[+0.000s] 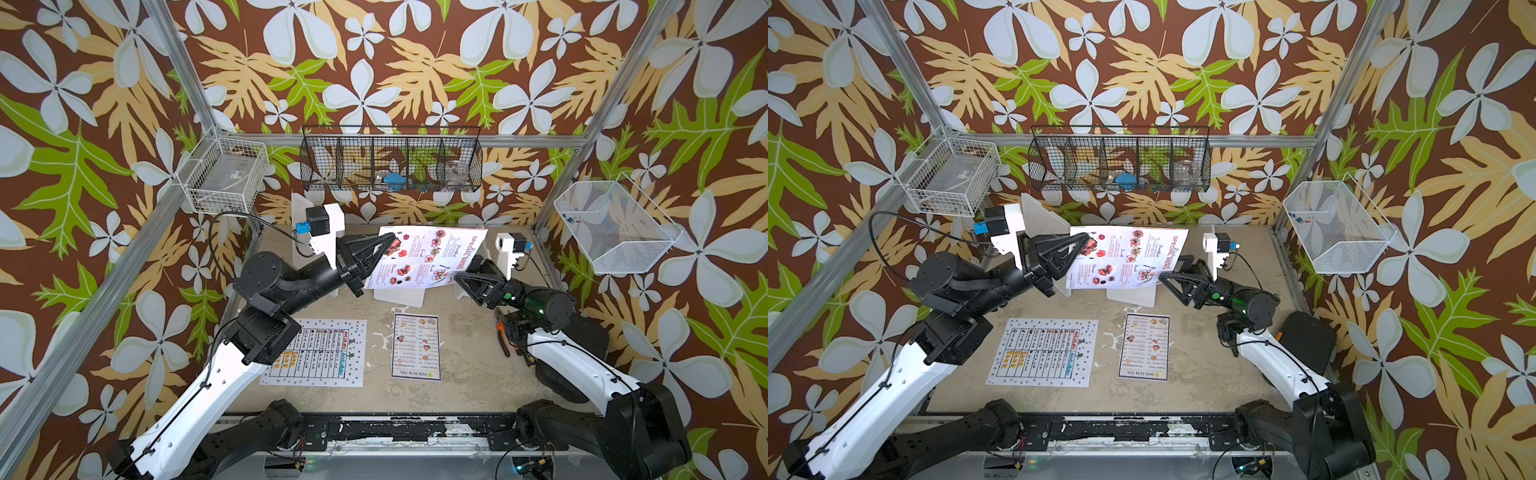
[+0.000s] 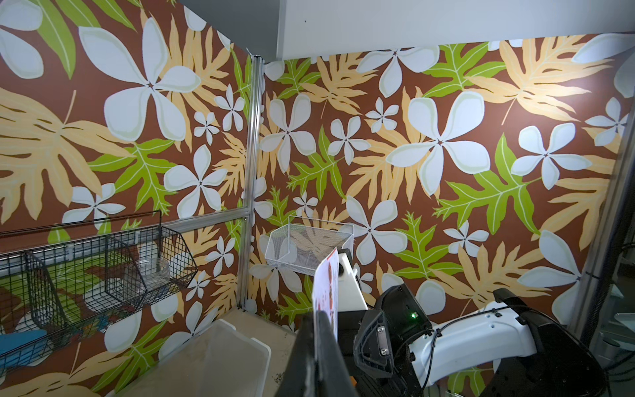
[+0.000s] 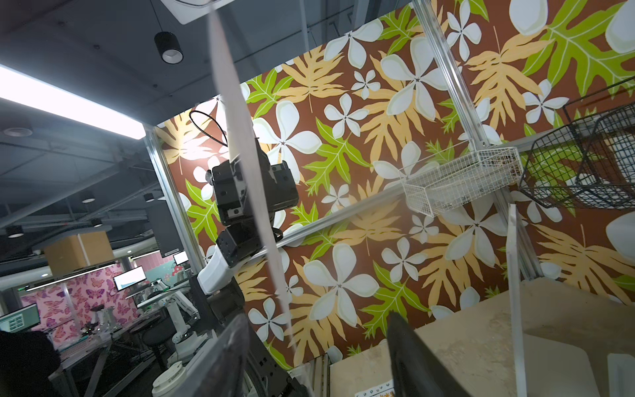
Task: Insert the menus into the narrow rack
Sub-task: Pick up the menu from the center of the board.
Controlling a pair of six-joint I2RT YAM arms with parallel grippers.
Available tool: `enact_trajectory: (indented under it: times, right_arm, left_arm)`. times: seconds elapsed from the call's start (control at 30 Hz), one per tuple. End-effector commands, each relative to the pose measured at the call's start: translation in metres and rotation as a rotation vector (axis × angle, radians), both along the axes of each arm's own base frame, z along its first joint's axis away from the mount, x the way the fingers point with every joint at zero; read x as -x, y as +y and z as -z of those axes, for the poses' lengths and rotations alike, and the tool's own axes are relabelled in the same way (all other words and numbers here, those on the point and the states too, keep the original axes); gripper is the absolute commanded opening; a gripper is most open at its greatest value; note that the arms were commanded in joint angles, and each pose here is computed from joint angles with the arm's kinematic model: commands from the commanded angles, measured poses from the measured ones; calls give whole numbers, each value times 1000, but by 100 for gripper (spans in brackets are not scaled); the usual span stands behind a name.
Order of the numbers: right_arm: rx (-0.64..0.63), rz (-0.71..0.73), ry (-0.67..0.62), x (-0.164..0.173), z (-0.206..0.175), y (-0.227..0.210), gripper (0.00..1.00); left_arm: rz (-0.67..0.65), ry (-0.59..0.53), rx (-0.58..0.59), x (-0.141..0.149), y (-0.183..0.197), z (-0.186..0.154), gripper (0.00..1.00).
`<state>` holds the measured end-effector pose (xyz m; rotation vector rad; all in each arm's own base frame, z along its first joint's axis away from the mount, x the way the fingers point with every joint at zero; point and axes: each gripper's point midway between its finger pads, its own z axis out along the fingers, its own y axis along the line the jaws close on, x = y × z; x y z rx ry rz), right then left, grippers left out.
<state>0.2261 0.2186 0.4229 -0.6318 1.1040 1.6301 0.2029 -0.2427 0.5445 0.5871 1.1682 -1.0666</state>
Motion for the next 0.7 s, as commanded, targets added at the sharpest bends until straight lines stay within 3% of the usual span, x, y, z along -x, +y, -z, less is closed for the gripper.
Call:
enact_trajectory:
  times: [0.0,0.33,0.67]
  right_arm:
    - [-45,-22,-36,10,-11,-4,54]
    - [-40,-10,-40,10,-13,-5,31]
    - [73,120,-53,-3,-5,-2,1]
  left_arm:
    - [-48,-1,61,-5,9,-10,0]
    - [-63,36,69,-11,9,0,0]
    - [-104,73,35,-17,13,16,0]
